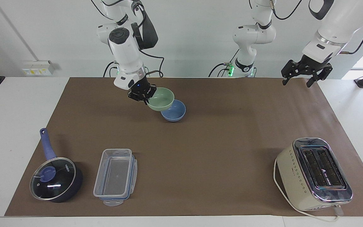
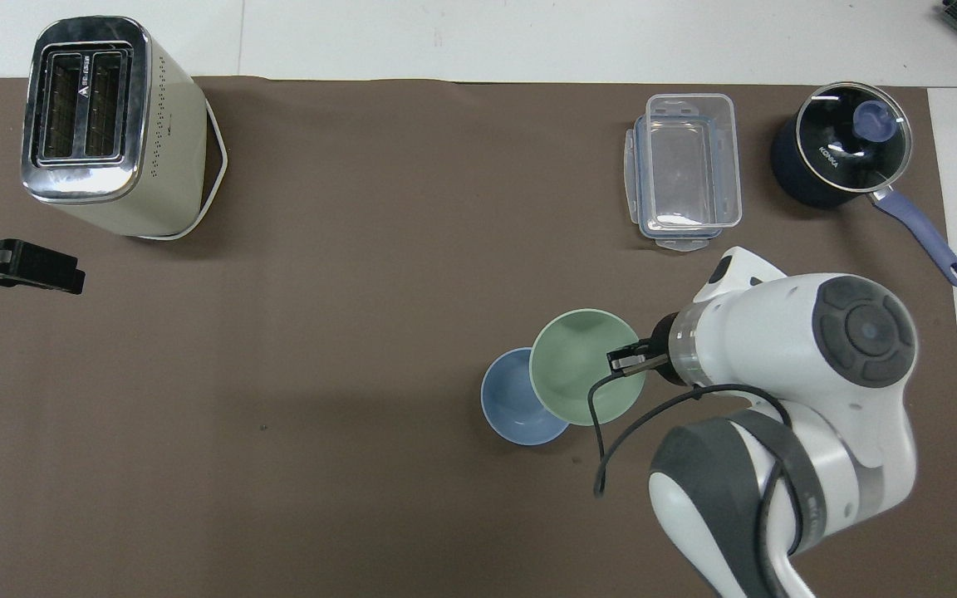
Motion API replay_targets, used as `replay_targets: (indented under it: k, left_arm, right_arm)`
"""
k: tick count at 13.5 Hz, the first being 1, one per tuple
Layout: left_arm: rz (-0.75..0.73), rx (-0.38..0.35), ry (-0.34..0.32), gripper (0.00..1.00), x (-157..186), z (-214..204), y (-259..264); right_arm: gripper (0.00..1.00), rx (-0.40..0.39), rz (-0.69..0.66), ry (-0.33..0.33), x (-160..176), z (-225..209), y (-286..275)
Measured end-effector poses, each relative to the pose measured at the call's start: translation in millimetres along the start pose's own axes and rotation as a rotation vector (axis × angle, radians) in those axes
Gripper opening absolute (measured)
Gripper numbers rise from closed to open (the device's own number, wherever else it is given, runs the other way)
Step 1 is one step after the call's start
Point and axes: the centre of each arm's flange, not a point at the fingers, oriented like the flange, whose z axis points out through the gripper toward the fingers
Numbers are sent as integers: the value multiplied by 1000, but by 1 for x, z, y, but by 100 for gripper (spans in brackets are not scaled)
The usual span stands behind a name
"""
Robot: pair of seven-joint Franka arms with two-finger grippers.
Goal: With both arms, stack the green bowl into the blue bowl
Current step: 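Carry the green bowl with the right gripper over the blue bowl, then lower the green bowl into the blue bowl and open the right gripper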
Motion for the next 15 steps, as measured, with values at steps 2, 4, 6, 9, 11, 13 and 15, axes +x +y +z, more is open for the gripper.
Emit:
replay_targets:
  k: [2, 4, 6, 9, 11, 13, 15]
  left_arm:
    - [0, 0, 0, 100, 0, 0, 0]
    - [0, 0, 0, 100, 0, 0, 0]
    - [0, 0, 0, 100, 0, 0, 0]
    - [0, 0, 0, 100, 0, 0, 0]
    - [0, 0, 0, 100, 0, 0, 0]
    - [0, 0, 0, 100, 0, 0, 0]
    - [0, 0, 0, 100, 0, 0, 0]
  right_arm:
    - [5, 5, -19, 9, -4, 21, -12]
    - [5, 2, -22, -8, -8, 35, -13]
    - [5, -1, -18, -12, -11, 41, -9]
    - [5, -5, -14, -12, -16, 49, -6]
    - [5, -7, -13, -16, -18, 51, -5]
    - [5, -8, -12, -13, -19, 54, -4]
    - [5, -9, -11, -12, -21, 56, -3]
